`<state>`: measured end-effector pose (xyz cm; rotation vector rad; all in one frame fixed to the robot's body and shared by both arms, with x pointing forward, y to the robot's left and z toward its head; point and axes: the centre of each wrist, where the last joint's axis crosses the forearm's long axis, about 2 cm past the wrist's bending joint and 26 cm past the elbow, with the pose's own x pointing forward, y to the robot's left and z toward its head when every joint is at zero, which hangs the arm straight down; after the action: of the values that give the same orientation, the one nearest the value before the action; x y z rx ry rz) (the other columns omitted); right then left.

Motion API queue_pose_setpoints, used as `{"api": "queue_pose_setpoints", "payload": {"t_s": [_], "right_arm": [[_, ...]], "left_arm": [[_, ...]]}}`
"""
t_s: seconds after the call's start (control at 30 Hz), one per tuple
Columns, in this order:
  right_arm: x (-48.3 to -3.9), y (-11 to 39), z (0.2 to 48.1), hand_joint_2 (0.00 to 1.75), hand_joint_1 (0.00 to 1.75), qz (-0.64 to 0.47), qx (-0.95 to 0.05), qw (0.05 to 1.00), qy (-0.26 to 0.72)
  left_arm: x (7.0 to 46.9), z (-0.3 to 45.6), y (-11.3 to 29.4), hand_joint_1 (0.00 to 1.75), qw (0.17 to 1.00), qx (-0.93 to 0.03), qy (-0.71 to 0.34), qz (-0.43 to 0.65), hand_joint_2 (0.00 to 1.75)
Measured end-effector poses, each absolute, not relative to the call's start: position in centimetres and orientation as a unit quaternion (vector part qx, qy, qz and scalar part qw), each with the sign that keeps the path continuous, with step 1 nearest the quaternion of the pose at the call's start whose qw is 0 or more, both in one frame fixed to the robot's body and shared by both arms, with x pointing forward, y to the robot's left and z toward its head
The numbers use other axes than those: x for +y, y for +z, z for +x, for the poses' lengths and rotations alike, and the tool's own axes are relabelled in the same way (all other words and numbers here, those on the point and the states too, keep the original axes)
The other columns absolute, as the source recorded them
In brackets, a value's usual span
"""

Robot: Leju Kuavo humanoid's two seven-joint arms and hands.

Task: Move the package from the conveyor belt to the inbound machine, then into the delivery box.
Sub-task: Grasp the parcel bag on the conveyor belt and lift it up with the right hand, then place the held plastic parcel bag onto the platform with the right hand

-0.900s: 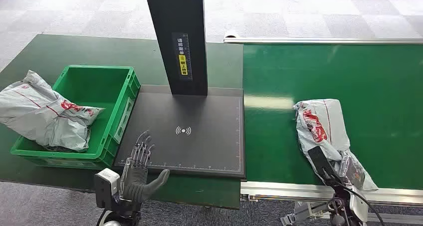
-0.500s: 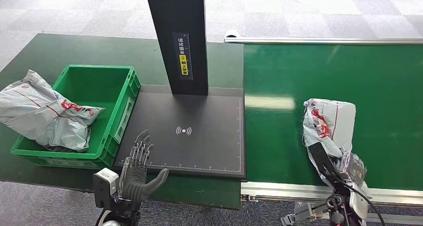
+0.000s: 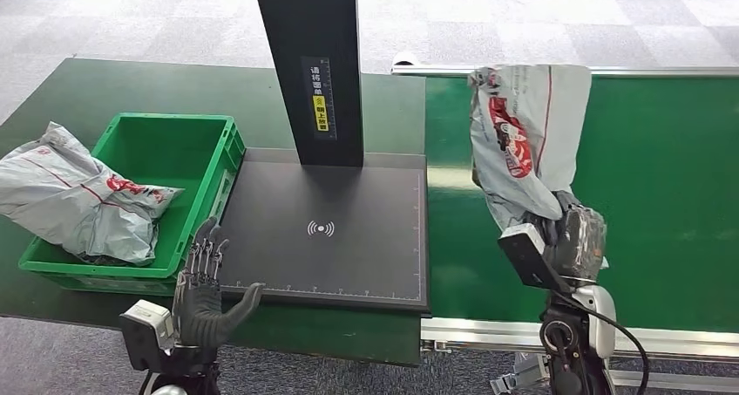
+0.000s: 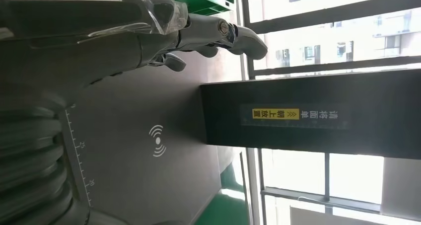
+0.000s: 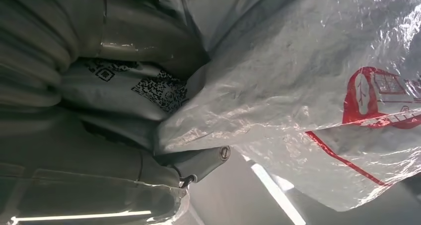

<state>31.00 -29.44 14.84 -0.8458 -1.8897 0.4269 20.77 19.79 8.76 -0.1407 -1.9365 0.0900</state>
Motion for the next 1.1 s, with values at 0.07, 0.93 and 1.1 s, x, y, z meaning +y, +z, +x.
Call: {"api": "queue_pose_setpoints", "payload": {"t_s": [0.07, 0.93, 1.1], "right_arm": [[-27.3, 15.9, 31.1, 1.75, 1.75, -0.302, -0.802, 0.480, 0.188], [-16.5, 13.8, 32.7, 1.75, 0.00, -0.062, -0.777, 0.540, 0.317], [-16.5, 13.5, 32.9, 1.75, 0.00, -0.063, -0.772, 0.545, 0.321]], "left_arm": [[19.8, 20.9, 8.9, 0.00, 0.560, -0.825, 0.034, -0.063, 1.75], [17.4, 22.3, 9.7, 0.00, 0.564, -0.819, 0.022, -0.103, 1.75], [17.4, 22.3, 9.7, 0.00, 0.564, -0.819, 0.022, -0.104, 1.75]]}}
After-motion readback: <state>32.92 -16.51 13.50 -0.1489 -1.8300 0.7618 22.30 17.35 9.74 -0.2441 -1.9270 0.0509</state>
